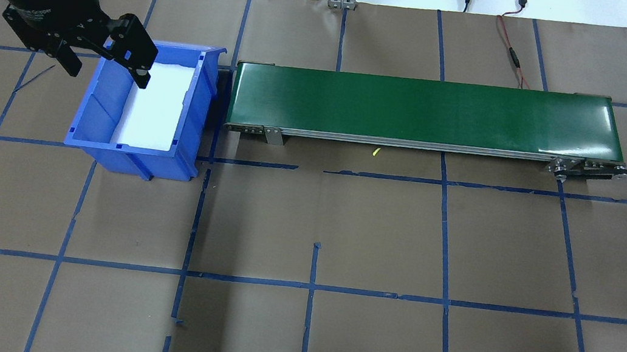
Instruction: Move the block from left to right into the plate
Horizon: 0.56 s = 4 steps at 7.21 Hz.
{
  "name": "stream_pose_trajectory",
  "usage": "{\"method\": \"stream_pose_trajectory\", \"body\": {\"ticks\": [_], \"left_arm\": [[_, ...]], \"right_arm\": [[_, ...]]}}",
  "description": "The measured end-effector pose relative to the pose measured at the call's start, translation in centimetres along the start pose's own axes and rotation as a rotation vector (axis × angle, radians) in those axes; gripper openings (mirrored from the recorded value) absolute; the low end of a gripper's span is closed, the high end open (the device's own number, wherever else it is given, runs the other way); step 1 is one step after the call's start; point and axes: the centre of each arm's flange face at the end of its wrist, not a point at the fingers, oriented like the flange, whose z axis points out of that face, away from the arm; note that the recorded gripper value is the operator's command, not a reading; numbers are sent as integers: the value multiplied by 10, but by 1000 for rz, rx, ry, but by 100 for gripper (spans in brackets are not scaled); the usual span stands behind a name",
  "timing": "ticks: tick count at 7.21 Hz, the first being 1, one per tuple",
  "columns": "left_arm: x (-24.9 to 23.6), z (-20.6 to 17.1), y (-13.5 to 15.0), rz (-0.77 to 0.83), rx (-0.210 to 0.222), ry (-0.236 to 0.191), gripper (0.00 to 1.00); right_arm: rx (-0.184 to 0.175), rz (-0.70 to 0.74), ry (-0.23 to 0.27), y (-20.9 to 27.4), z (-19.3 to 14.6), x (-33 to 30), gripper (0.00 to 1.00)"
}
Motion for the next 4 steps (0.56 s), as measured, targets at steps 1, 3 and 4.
{"method": "stream_pose_trajectory", "body": {"ticks": [1, 3, 4], "left_arm": [[0, 0, 0, 0, 0, -1, 100], [0, 0, 0, 0, 0, -1, 100], [0, 0, 0, 0, 0, -1, 100]], "right_arm": [[23, -41, 8, -25, -23, -7, 100], [102, -120, -1, -73, -49, -26, 100], [128, -160, 6, -93, -62, -40, 100]]}}
